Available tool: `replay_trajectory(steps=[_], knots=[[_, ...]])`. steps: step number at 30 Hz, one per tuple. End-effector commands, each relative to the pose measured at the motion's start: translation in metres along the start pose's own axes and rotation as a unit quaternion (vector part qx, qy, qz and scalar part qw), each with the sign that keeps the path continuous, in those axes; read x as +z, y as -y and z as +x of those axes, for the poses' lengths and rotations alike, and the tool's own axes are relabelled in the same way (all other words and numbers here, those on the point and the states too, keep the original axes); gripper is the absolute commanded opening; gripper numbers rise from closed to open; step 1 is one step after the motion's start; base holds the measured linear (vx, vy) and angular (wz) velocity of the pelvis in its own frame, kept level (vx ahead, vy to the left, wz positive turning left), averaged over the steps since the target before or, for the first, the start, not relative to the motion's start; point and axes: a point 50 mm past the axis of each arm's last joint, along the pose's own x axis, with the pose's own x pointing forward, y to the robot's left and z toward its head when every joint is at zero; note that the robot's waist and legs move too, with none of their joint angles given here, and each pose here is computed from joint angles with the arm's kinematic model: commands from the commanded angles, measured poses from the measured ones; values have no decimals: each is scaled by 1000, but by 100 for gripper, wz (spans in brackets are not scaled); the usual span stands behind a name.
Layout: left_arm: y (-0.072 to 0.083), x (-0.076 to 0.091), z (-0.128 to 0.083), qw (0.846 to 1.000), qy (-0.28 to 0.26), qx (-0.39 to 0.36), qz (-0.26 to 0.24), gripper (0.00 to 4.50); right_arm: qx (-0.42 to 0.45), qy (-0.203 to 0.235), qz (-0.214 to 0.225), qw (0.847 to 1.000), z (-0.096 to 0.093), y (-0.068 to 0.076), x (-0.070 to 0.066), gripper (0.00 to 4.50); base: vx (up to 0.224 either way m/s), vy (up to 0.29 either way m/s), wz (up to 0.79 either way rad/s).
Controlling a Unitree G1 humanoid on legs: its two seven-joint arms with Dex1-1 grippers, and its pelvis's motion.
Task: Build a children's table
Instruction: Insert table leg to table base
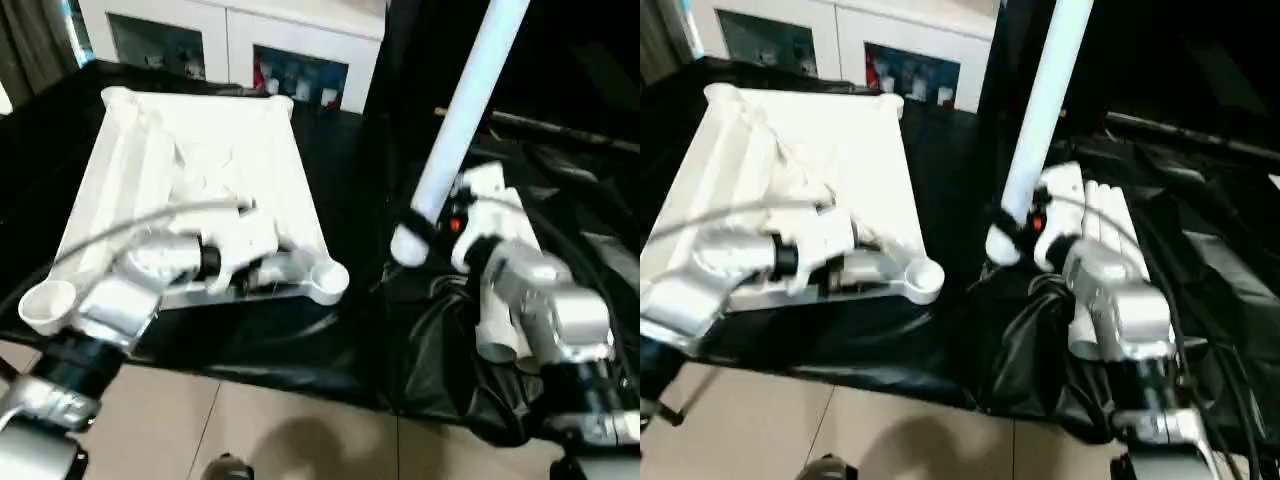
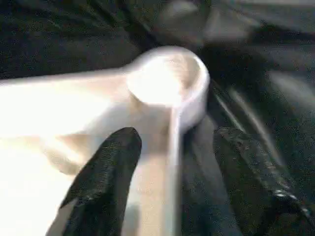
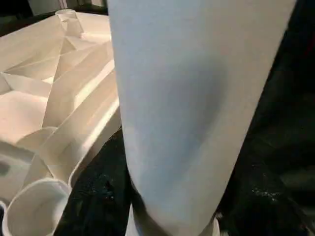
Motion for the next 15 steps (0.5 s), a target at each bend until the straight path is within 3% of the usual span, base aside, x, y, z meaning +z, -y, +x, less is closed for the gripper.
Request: replay_trajectory(steps=[1, 6, 15], knots=[[-2, 2, 3, 1000, -8, -21, 15, 253, -3, 10, -13, 1000, -4, 1, 5, 188, 0, 0, 0], [-15, -9, 4, 999, -46, 4, 22, 211, 1, 10, -16, 1000, -4, 0, 6, 188, 0, 0, 0], [-18, -16, -1, 998, -60, -14, 9, 145, 16, 2, -18, 1000, -5, -4, 2, 188, 0, 0, 0]])
